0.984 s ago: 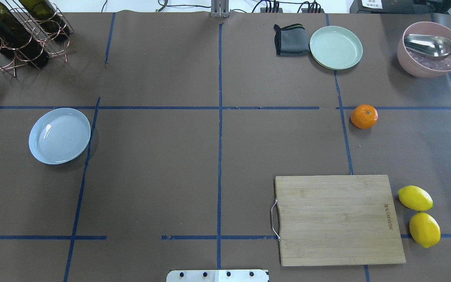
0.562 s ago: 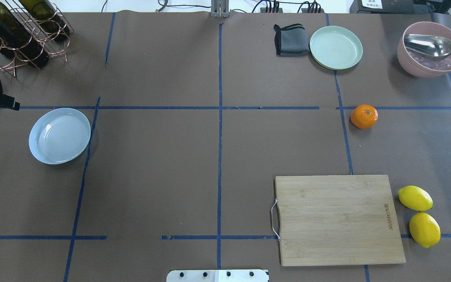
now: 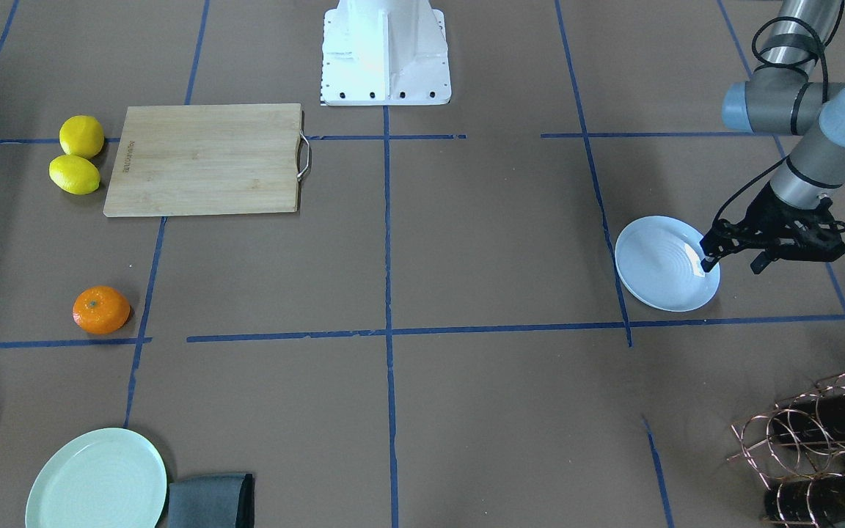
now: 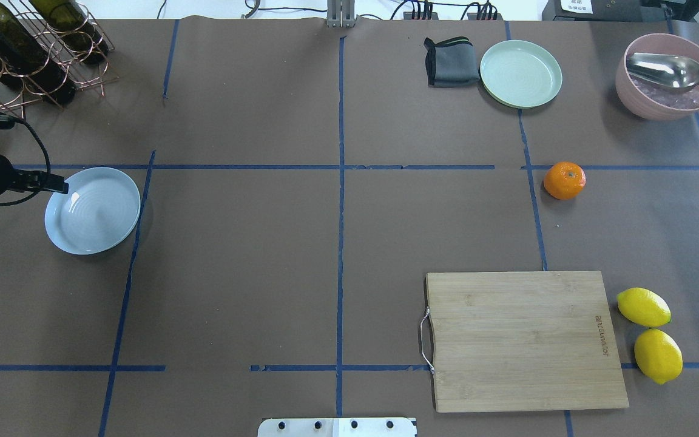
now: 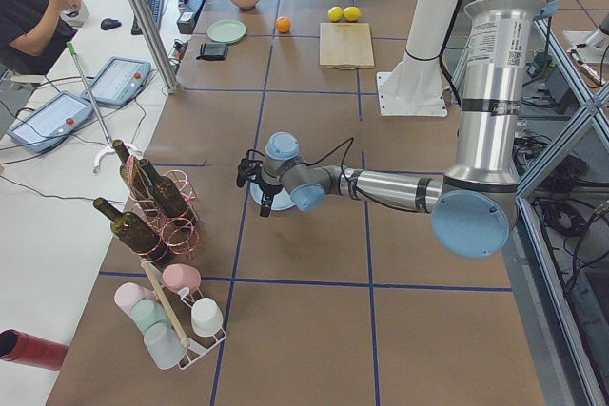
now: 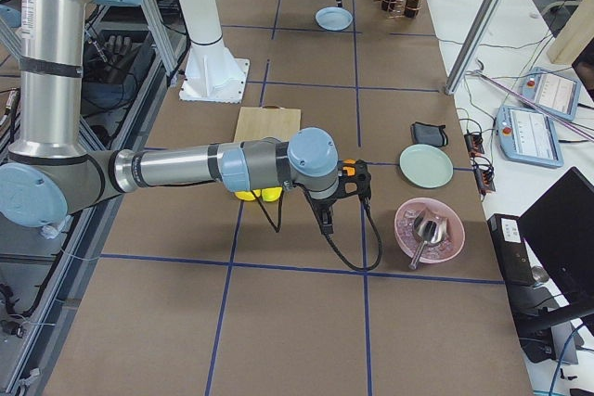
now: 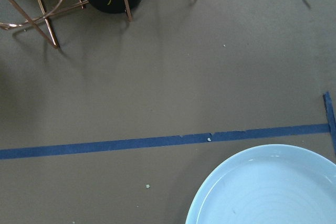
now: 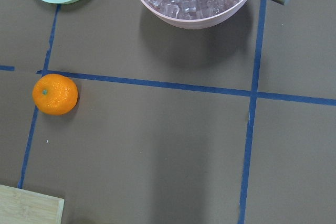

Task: Pick orange to plate
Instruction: 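Lower the left gripper to the rim of the light blue plate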

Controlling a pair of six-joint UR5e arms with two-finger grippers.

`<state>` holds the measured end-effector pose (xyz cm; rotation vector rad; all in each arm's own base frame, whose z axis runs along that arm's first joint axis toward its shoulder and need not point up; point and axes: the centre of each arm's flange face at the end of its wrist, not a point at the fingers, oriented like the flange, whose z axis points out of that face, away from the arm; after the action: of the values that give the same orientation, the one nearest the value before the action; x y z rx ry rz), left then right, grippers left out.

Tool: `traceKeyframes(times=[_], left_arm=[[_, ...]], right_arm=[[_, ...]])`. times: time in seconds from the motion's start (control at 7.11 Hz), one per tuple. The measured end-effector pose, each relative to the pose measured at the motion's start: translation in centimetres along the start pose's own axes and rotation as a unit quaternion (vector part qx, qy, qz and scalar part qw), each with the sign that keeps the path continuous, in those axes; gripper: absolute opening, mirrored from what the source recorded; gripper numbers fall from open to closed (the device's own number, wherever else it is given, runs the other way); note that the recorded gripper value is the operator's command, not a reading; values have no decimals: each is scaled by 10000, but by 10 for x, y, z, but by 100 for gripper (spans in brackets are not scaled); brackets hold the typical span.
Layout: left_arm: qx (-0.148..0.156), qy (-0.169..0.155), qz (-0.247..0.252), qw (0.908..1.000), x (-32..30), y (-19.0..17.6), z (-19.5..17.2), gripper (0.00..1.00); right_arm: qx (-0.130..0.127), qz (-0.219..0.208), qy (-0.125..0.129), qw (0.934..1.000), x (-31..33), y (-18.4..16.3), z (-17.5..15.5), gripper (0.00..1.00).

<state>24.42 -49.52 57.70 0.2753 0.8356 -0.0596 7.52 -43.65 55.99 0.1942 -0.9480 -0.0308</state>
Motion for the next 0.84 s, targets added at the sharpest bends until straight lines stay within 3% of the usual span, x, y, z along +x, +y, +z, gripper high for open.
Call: traceKeyframes(times=[0.7,0.84], left_arm=[[-122,-67,57,9999,4,13,18,85],[-141,-64,73,9999,5,15,20,74]], right_arm=[[22,10,-3,10000,-3,-1,-2,100],[23,8,-3,10000,-4,-1,-2,100]])
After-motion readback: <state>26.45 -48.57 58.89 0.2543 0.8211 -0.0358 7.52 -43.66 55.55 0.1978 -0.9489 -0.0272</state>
